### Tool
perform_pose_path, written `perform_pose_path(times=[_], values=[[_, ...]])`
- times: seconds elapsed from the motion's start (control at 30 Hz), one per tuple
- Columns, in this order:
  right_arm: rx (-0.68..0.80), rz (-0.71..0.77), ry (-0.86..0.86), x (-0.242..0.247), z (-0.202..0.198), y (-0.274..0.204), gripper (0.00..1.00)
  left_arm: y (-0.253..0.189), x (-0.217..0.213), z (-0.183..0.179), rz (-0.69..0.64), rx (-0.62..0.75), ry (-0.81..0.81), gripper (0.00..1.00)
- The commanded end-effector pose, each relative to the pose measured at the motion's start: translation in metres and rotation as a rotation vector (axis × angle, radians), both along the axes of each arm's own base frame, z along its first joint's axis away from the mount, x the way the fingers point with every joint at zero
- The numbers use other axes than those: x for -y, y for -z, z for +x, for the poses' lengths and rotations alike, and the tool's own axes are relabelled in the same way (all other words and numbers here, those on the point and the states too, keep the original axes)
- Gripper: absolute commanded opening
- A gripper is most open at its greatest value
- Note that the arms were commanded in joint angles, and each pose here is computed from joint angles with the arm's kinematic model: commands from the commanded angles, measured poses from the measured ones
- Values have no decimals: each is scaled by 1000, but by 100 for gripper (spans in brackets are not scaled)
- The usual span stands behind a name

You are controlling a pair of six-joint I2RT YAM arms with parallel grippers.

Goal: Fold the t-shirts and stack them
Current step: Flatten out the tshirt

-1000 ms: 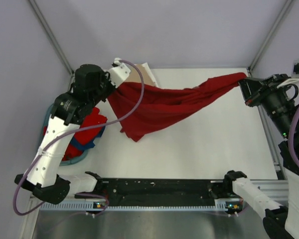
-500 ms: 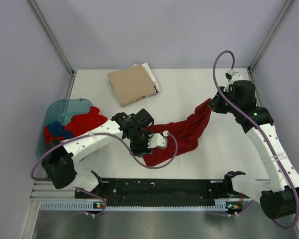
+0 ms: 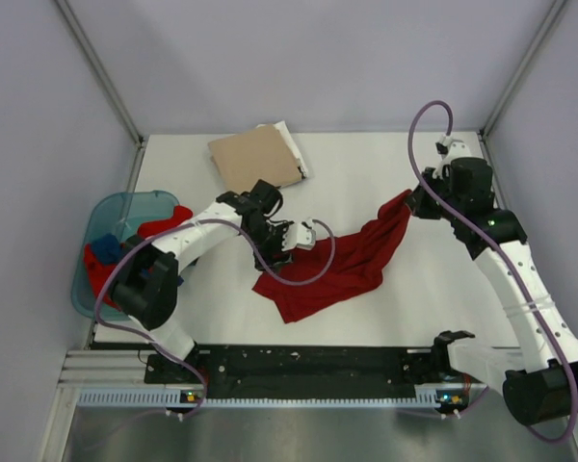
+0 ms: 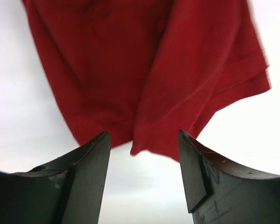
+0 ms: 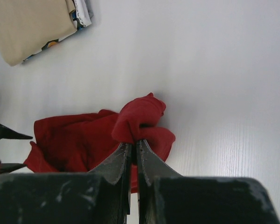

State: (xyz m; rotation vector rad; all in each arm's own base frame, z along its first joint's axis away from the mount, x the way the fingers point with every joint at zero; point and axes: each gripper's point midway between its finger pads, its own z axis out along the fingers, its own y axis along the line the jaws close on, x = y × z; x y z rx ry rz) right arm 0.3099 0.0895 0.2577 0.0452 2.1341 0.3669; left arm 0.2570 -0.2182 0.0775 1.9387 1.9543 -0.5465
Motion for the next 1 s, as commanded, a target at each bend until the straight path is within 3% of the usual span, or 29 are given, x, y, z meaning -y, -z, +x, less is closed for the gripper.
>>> perform_pose_path(times=[0.0,0.3,0.43,0.97], values=[[58,-11,19,6,9,-11,0,-36,41,-29,-280,28,298,65],[50,-24,27,8,9,-6,0,-29,66,-34,-311,-111,381,66],[57,-32,34,11,7,-7,0,-12,62,-51,-269,-133,427,60],[91,-42,70,24,6,-17,0,19,25,-43,-90,-79,321,40]])
